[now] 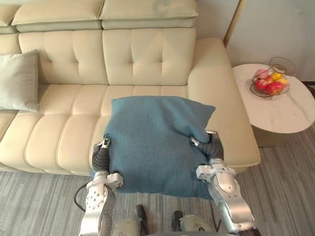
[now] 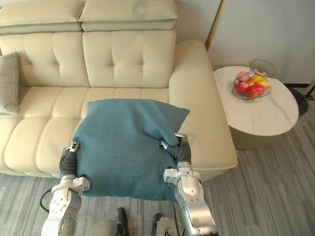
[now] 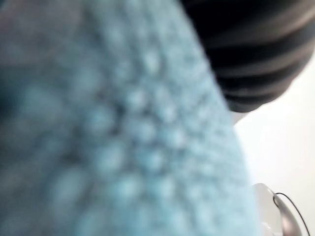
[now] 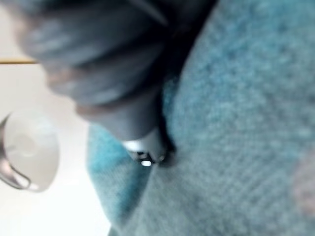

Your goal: Pick up cushions and gather them together orderly.

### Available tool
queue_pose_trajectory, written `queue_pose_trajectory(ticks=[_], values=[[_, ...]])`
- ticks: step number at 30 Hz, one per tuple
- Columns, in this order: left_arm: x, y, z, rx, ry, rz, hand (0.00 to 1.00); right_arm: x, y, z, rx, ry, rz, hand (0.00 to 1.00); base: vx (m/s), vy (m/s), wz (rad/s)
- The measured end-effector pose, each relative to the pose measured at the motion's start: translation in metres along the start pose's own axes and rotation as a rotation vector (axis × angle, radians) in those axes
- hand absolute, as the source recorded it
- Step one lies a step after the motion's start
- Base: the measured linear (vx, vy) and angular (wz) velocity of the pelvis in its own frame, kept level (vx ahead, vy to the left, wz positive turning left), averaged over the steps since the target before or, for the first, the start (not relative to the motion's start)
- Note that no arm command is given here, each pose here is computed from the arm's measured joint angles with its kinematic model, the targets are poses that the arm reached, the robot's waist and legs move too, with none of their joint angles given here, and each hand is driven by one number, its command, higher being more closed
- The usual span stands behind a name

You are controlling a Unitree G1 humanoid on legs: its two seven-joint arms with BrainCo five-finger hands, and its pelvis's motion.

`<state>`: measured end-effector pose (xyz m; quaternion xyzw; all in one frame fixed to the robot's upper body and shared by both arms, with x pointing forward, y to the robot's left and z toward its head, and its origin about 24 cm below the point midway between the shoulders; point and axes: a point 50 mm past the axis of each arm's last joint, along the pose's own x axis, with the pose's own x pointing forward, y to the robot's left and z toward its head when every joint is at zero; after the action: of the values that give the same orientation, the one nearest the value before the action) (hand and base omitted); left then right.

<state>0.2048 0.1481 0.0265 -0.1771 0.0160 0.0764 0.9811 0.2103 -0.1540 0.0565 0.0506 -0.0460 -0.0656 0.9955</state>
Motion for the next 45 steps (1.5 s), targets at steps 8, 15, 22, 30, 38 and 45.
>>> queue_pose_trajectory(ticks=[8, 15, 22, 30, 38, 45], values=[[-0.003, -0.004, 0.008, -0.031, -0.035, -0.017, 1.00, -0.003, 0.001, 0.013, 0.018, -0.058, 0.005, 1.00, 0.09, 0.103, -0.14], [-0.003, -0.007, -0.002, -0.022, 0.009, -0.031, 1.00, -0.008, -0.006, 0.004, 0.039, -0.015, -0.051, 1.00, 0.17, 0.274, -0.08], [-0.004, 0.007, -0.012, 0.057, 0.067, -0.020, 1.00, -0.012, -0.005, -0.040, 0.021, 0.168, -0.028, 1.00, 0.02, 0.145, -0.58], [-0.005, 0.010, -0.027, 0.060, 0.136, 0.002, 1.00, -0.009, -0.009, -0.048, -0.014, 0.202, 0.000, 1.00, 0.15, -0.070, 0.06], [-0.010, 0.002, -0.017, 0.017, 0.089, -0.016, 1.00, -0.020, -0.014, -0.018, -0.018, 0.092, 0.003, 1.00, 0.12, -0.048, 0.41], [-0.013, -0.002, -0.011, -0.012, 0.055, -0.016, 1.00, -0.018, -0.013, -0.008, -0.014, 0.047, 0.007, 1.00, 0.06, 0.064, -0.23]])
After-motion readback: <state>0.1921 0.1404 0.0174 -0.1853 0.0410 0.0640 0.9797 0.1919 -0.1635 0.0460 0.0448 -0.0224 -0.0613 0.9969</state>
